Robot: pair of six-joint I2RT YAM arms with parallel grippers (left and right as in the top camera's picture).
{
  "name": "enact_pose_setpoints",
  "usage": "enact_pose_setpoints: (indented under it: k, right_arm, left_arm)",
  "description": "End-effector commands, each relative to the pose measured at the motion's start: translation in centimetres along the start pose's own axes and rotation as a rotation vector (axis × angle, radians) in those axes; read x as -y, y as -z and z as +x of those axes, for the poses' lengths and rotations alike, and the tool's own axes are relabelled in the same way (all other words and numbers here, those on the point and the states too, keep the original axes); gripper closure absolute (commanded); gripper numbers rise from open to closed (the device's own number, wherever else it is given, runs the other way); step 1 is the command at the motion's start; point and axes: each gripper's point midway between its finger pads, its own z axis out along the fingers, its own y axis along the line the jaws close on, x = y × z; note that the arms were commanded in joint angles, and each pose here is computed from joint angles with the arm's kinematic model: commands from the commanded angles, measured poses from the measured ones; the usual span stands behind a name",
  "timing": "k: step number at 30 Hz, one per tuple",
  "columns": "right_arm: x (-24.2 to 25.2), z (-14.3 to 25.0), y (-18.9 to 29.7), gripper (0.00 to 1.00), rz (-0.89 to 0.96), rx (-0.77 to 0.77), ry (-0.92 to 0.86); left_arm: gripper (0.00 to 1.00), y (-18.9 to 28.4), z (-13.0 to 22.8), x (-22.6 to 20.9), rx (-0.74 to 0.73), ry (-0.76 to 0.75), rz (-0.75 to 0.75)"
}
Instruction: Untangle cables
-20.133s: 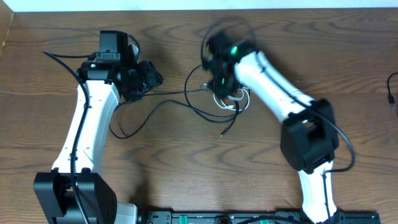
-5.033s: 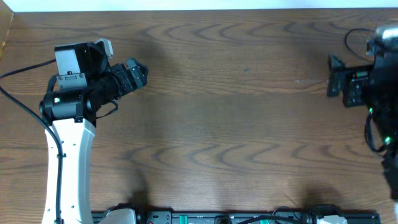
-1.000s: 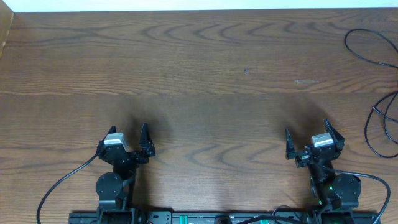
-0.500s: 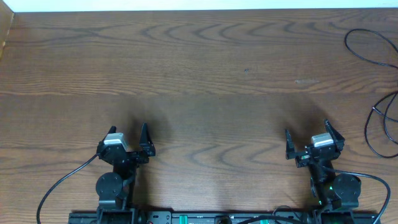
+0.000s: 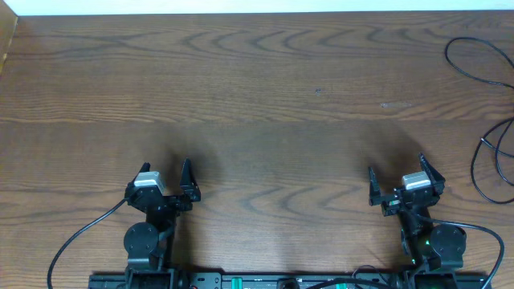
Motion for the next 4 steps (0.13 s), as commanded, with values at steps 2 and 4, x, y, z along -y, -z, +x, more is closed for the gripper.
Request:
enact_pose_setpoints:
  k: [2,4]
  right_arm:
    - [-0.22,0.1,-0.01,0.01,-0.01,-0.001,0.006]
    - [-0.22,0.1,-0.01,0.01,-0.01,-0.001,0.006]
  left_arm:
    - [0.07,-0.04,1.58,-0.48,-0.055,-0.022,-0.021]
    - [0.07,-0.04,1.58,-0.48,-0.055,-0.022,-0.021]
